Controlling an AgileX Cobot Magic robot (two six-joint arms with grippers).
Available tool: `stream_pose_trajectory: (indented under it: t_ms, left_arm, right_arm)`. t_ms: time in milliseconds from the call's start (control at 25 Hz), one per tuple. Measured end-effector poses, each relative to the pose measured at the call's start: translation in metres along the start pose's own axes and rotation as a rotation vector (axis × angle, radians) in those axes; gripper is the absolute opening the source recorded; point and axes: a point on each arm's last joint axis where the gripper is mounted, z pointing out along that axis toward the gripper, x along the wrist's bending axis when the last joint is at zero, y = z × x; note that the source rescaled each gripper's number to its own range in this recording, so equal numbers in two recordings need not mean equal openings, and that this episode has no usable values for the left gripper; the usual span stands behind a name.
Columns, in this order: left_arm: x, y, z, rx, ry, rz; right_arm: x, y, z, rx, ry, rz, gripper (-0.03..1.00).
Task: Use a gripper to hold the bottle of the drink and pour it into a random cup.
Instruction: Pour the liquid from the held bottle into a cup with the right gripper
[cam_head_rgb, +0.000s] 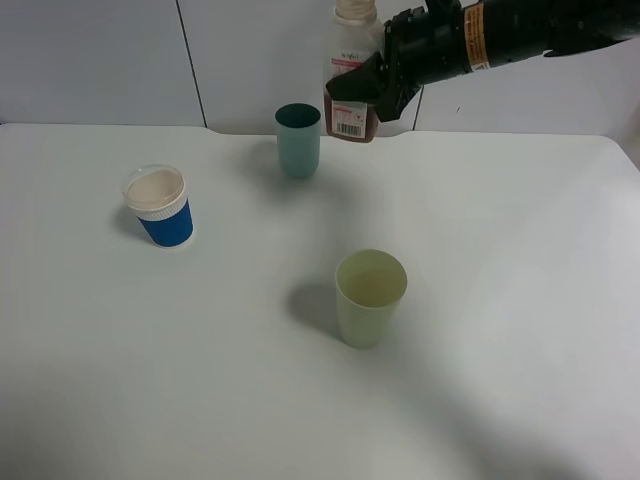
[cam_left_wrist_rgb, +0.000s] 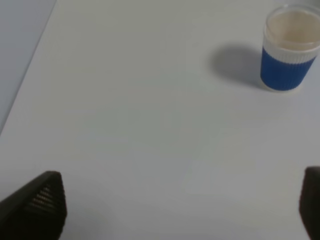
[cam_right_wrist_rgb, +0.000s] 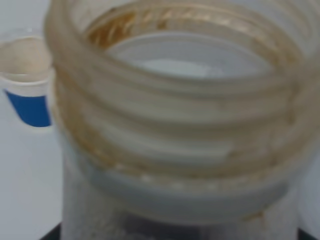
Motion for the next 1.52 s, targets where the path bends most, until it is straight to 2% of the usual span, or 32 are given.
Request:
stream_pose_trajectory:
  t_ms: [160, 360, 520, 720, 920, 1200, 1520]
  left_arm:
    - [0.0, 0.0, 0.0, 0.0, 0.0, 0.0]
    - [0.0, 0.0, 0.0, 0.0, 0.0, 0.0]
    - [0.0, 0.0, 0.0, 0.0, 0.0, 0.0]
    - [0.0, 0.0, 0.0, 0.0, 0.0, 0.0]
    - [0.0, 0.0, 0.0, 0.0, 0.0, 0.0]
    - [0.0, 0.0, 0.0, 0.0, 0.0, 0.0]
    - [0.0, 0.0, 0.0, 0.0, 0.0, 0.0]
  right_arm:
    - [-0.001, 0.0, -0.001, 0.008, -0.015, 0.033, 0.0]
    - [-0.009, -0.004, -0.002, 0.048, -0.107, 0.155, 0.0]
    - [-0.021, -0.01, -0.004, 0.094, -0.257, 0.299, 0.0]
    - [-0.029, -0.012, -0.001, 0.139, -0.447, 0.398, 0.0]
    - [-0.023, -0.003, 0.013, 0.182, -0.605, 0.377, 0.0]
    - [-0.006, 0.014, 0.033, 0.208, -0.713, 0.32, 0.0]
    - [0.002, 0.022, 0.037, 0.25, -0.818, 0.253, 0.0]
